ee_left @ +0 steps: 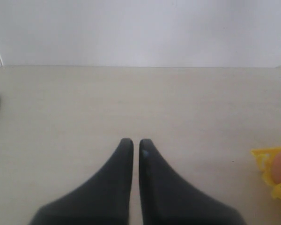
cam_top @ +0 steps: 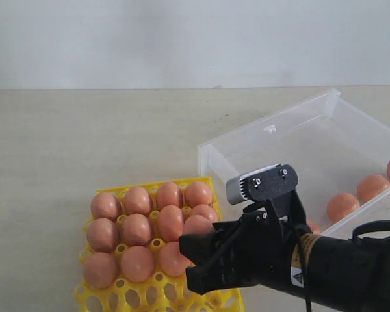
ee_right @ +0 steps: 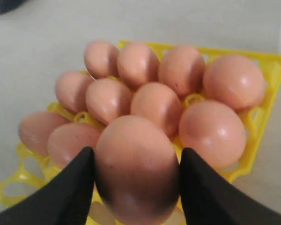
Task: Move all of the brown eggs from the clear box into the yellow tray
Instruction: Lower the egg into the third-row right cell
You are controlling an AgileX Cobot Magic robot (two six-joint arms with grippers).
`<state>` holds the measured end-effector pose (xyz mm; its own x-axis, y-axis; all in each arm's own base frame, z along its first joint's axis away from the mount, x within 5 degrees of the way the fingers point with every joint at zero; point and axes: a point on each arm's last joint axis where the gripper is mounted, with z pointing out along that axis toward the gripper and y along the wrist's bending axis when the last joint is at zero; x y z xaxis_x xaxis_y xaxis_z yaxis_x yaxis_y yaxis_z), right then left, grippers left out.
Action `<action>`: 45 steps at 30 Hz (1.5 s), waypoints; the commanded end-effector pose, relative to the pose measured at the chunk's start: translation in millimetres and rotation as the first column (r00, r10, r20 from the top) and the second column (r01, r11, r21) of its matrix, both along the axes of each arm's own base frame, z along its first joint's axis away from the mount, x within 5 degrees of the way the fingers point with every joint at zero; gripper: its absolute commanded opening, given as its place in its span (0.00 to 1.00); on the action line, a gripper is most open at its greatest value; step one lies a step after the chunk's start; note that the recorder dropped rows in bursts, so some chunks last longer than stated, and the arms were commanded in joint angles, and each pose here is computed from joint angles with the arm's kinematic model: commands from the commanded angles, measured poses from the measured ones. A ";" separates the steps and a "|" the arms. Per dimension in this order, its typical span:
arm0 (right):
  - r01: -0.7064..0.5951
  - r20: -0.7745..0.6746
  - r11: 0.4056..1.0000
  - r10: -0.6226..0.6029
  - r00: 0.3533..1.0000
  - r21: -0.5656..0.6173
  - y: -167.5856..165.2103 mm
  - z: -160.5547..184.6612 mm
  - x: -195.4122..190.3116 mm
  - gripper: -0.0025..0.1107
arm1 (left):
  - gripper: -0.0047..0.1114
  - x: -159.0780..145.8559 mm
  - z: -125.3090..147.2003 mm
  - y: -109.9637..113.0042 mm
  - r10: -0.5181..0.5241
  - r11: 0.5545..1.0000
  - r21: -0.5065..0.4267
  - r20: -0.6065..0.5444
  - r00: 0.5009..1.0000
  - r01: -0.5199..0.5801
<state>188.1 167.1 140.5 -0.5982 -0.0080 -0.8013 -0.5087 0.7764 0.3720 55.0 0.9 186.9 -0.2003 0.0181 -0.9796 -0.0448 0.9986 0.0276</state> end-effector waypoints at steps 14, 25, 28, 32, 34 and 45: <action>0.026 -0.060 1.000 -0.026 0.998 0.007 2.5 -15.5 2.4 0.02 | 0.08 -0.1 1.1 0.1 0.002 1.000 0.003 0.009 1.000 -0.002; 0.009 -0.080 0.996 -0.015 0.997 -0.084 -1.0 -21.7 0.4 0.02 | 0.08 -0.1 1.1 0.1 0.002 1.000 0.003 0.009 1.000 -0.002; 0.008 -0.080 0.996 -0.015 0.997 -0.084 -1.0 -21.7 0.4 0.03 | 0.08 -0.1 1.1 0.1 0.002 1.000 0.003 0.009 1.000 -0.002; 0.008 -0.076 0.997 -0.015 0.997 -0.080 -0.8 -21.3 0.5 0.13 | 0.08 -0.1 1.1 0.1 0.002 1.000 0.003 0.009 1.000 -0.002; 0.009 -0.071 0.997 -0.014 0.997 -0.075 -0.5 -20.7 0.8 0.22 | 0.08 -0.1 1.1 0.1 0.002 1.000 0.003 0.009 1.000 -0.002; 0.009 -0.068 0.997 -0.014 0.998 -0.072 -0.4 -20.4 0.9 0.50 | 0.08 -0.1 1.1 0.1 0.002 1.000 0.003 0.009 1.000 -0.002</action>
